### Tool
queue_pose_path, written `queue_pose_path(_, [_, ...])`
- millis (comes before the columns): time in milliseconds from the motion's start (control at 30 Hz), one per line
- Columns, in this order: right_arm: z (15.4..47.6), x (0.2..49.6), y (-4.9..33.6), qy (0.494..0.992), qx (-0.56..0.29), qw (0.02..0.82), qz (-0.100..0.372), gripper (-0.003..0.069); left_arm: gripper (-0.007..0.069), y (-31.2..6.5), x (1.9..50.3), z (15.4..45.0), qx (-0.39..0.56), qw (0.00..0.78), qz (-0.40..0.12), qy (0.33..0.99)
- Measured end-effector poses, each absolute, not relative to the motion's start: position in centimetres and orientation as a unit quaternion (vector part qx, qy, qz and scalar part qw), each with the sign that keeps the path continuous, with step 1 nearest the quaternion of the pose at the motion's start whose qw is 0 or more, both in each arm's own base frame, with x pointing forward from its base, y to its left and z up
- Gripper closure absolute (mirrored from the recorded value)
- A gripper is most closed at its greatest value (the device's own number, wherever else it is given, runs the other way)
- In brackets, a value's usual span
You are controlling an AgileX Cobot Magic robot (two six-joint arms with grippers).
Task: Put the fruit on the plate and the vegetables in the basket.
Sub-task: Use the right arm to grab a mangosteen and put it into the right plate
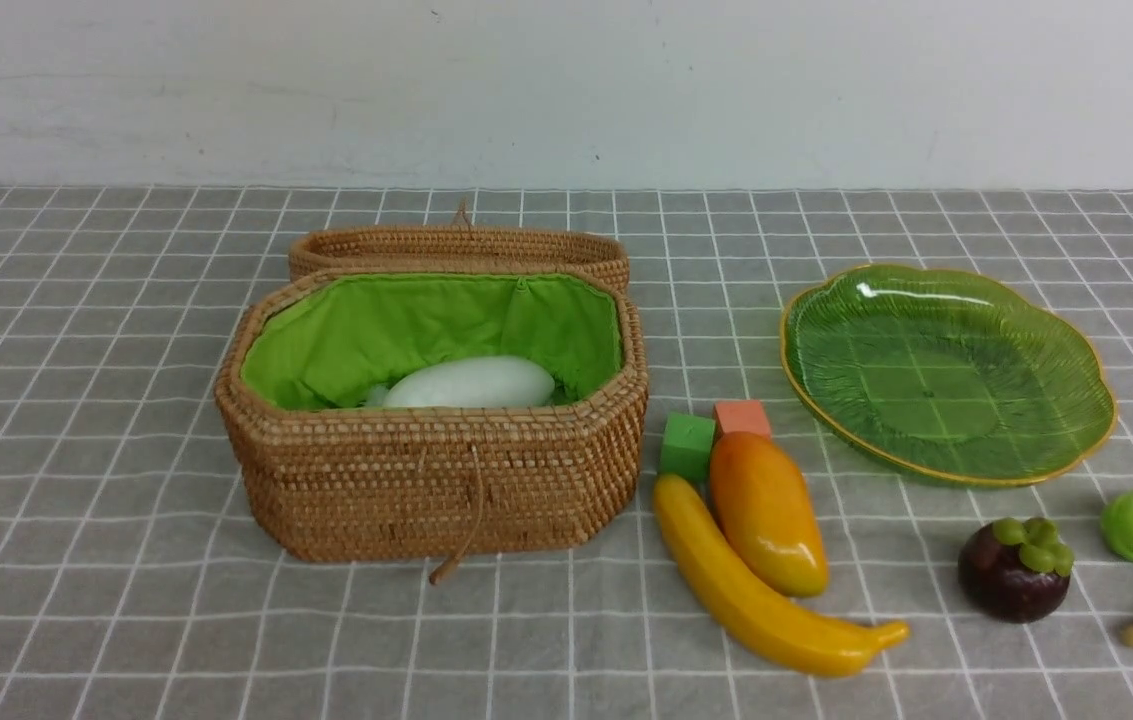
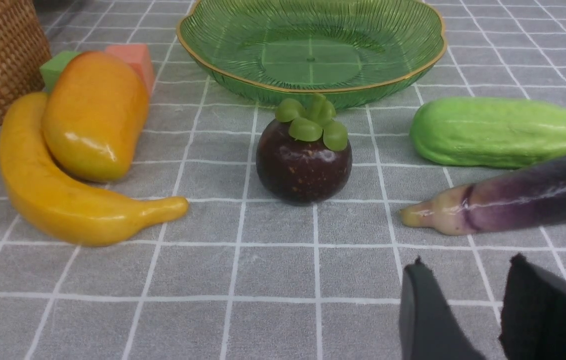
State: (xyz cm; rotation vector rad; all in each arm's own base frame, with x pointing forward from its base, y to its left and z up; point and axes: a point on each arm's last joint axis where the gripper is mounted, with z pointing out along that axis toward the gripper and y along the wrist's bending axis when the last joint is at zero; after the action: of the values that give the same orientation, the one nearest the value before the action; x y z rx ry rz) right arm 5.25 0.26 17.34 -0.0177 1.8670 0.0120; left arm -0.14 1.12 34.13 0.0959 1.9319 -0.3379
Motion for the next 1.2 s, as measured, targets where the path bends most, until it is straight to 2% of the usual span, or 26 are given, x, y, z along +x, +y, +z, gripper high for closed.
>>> queue_pose_path(67, [17.3,5.2,0.3,0.804,-0.008,0.595,0.005,0.0417,0.0638,1.1,-0.3,32.5,0.032,0.592,-0.168,0.788])
queue_pose_path(233, [17.3,5.2,0.3,0.804,-0.008,0.595,0.005,0.0417,0.0638,0.6,0.5,30.4,0.029,0.627,-0.190,0.755])
queue_pose_path(733, [17.3,5.2,0.3,0.804,-0.008,0.595,0.005,0.0417,0.0638,0.3,1.2,28.6,0.031,0.608,-0.182,0.772])
queue_pose_path(900, [17.3,5.2,0.3,0.804,-0.008,0.595,0.005,0.0417,0.0638,0.7,1.4,28.5,0.027,0.619,-0.140,0.772])
queue_pose_path(1133, [17.3,5.2,0.3,0.804,-0.008,0.595,0.005,0.0417,0.0638,1.0,1.5,28.6,-0.037,0.644,-0.073,0.761])
queue_pose_path(1200, [17.3,5.2,0.3,0.804,-0.008,0.595,0.005,0.0417,0.0638,0.9,2.0,27.8,-0.049,0.649,-0.050,0.758])
